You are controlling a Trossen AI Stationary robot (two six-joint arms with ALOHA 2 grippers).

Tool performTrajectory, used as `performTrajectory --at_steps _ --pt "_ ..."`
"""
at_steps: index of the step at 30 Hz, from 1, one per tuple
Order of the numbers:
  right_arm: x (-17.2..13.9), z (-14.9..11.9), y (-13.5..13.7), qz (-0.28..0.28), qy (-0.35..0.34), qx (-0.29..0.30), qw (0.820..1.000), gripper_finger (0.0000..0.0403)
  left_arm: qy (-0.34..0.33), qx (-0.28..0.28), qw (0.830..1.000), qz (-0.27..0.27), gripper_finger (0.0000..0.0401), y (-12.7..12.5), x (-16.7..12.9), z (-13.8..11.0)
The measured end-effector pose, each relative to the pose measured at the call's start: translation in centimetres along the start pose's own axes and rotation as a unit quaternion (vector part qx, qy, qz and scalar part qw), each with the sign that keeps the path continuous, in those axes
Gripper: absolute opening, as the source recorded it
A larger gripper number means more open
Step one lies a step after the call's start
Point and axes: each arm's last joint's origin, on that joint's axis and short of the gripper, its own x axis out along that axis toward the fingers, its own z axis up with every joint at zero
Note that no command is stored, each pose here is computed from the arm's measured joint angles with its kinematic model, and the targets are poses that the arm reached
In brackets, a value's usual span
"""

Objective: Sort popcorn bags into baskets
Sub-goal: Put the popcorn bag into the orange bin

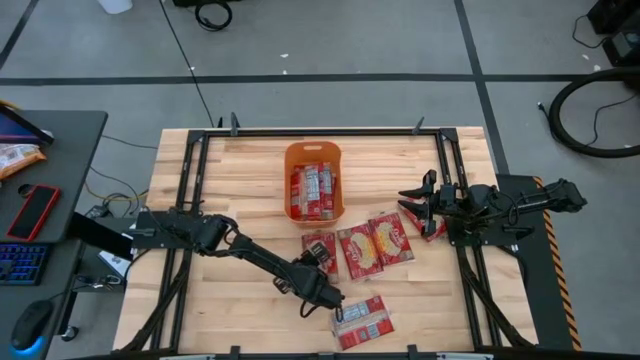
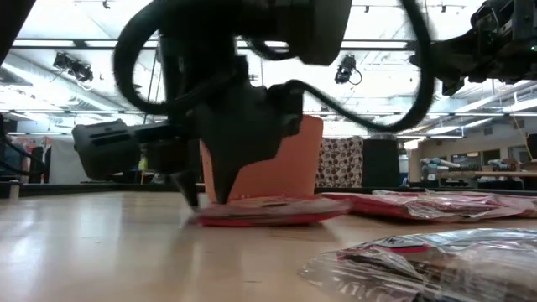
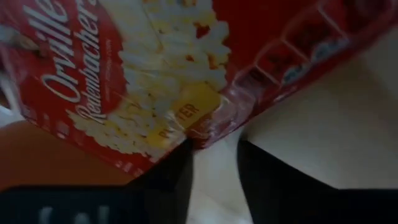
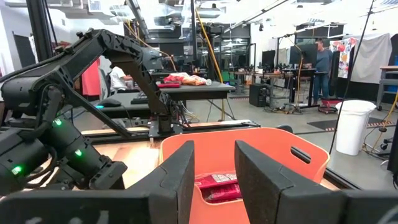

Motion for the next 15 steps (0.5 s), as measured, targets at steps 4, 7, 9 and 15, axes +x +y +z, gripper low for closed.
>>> performTrajectory --at_steps 4,7,9,15 --pt "0.0 0.0 0.0 0.0 0.0 0.0 1.0 0.0119 -0.012 -0.034 0.999 -0.001 0.0043 0.1 -0.1 0.2" --pt "0.0 0.0 0.0 0.0 0.0 0.0 1.0 0.0119 -0.013 -0.061 0.998 -0.003 0.001 0.1 -0.1 0.2" --pt "0.0 0.0 0.0 0.0 0.0 0.0 1.0 0.0119 -0.016 -0.079 0.997 -0.006 0.0008 0.2 -0.3 0.1" --pt "0.0 0.0 0.0 0.0 0.0 0.0 1.0 0.0119 -0.053 -0.13 0.99 -0.009 0.0004 1.1 -3.2 -1.4"
